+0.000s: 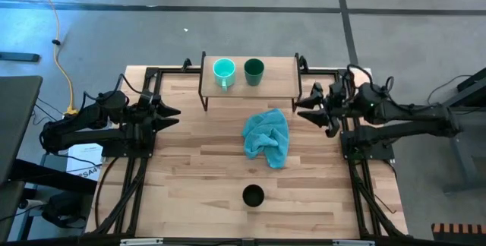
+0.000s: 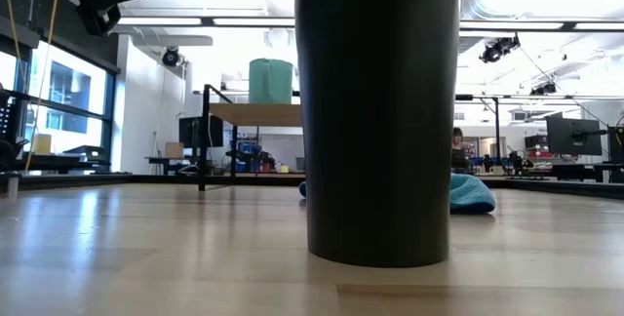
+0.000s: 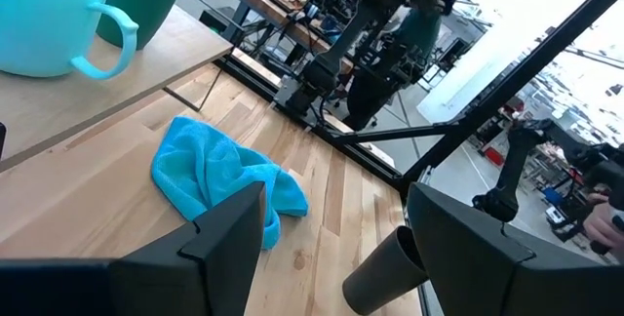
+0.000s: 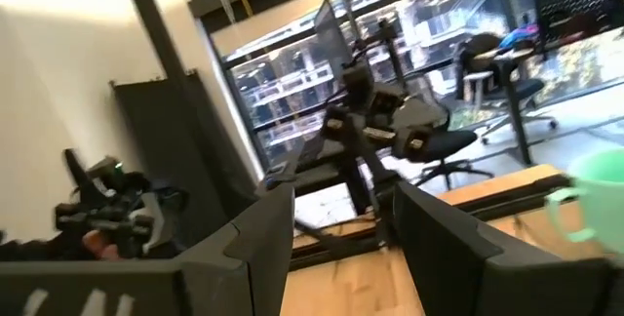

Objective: Stack small to large cups/mugs on shelf
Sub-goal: Put the black cup on the shelf

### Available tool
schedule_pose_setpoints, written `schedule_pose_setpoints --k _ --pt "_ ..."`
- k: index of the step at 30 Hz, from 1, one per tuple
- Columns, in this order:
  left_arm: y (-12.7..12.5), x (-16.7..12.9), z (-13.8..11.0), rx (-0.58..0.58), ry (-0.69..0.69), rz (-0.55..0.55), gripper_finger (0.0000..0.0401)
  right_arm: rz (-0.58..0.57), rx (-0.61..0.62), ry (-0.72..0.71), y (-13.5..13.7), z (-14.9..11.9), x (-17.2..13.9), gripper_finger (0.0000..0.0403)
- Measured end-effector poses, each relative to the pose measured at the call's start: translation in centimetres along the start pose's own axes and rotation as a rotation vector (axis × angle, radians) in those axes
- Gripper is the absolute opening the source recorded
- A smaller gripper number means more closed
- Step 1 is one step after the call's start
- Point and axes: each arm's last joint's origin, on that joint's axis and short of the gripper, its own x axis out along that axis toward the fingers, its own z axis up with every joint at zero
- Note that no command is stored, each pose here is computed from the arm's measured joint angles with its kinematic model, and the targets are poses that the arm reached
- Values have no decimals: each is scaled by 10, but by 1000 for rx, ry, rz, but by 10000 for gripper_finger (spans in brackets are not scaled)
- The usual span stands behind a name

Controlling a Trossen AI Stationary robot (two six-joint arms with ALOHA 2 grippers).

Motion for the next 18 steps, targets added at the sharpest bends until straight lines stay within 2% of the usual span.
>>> schedule_pose_setpoints --k 8,18 --pt "0 0 0 -6 0 0 239 98 30 39 16 -12 14 170" --pt "0 0 0 -23 0 0 239 150 269 272 32 -58 47 170"
